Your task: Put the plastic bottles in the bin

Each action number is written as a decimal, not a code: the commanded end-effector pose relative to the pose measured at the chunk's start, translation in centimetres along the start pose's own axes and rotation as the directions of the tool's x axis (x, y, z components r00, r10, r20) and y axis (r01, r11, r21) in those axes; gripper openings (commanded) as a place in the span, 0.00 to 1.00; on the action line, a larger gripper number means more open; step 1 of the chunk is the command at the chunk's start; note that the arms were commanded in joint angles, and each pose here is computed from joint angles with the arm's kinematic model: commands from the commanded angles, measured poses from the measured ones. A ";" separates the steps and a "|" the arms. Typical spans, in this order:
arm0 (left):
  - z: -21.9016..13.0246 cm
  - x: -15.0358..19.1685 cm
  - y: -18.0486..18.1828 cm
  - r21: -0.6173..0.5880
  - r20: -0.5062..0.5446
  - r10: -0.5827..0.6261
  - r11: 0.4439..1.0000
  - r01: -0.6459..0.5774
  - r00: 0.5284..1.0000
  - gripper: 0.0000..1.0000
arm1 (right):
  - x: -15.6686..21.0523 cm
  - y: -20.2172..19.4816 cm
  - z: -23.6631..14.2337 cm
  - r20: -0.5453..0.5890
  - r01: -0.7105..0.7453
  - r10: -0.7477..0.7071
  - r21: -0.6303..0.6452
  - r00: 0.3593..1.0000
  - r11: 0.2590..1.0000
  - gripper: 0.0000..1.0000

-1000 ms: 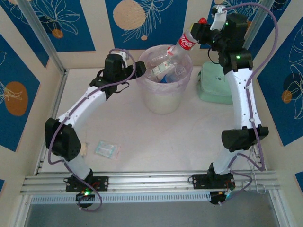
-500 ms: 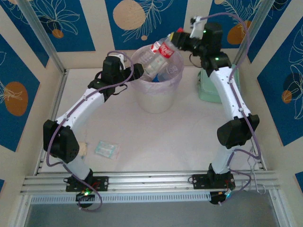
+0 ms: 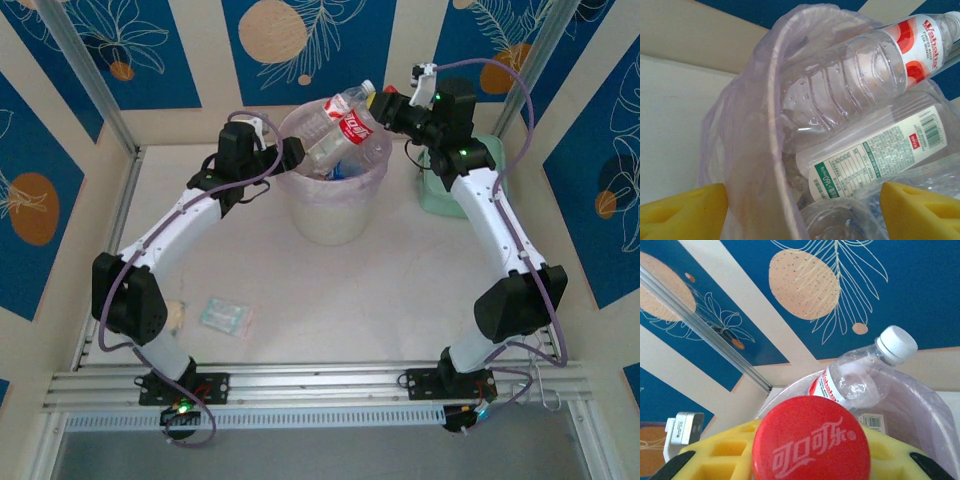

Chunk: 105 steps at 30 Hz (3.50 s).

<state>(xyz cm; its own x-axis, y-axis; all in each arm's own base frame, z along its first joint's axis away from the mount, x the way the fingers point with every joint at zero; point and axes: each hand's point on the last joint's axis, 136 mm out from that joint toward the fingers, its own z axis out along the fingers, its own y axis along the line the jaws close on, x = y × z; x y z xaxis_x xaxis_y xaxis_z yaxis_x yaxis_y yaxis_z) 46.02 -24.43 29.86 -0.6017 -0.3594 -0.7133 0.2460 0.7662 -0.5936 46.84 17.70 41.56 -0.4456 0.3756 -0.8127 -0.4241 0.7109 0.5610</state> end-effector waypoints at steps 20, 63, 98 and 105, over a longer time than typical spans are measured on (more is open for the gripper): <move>-4.6 -3.5 -2.2 0.028 0.138 0.020 0.999 -0.025 0.990 0.90 | 1.6 -1.8 3.3 0.024 -0.319 0.320 -0.035 0.947 0.947 0.02; -0.9 -3.8 1.2 -0.175 0.076 0.117 0.979 -0.102 0.990 0.91 | 3.6 -0.7 1.3 -0.286 -0.074 0.090 0.067 0.954 0.995 0.42; -1.8 -3.8 2.0 -0.190 0.087 0.095 0.979 -0.077 0.992 0.95 | 16.1 -1.6 3.1 -0.584 -0.060 0.066 0.030 0.809 0.998 0.18; -2.0 -4.1 1.8 -0.186 0.091 0.100 0.979 -0.081 0.991 0.95 | 6.8 1.0 -1.2 -0.394 0.024 -0.019 0.007 0.919 1.000 0.70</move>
<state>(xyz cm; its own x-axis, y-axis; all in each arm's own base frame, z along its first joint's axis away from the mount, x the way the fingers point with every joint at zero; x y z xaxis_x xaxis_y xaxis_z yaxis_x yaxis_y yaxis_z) 48.28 -20.33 31.63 -0.4966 -0.3451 -0.7964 0.1209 0.8811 -0.4571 44.39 22.72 34.75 -0.7124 0.1003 -0.6946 -0.4578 0.6837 0.5683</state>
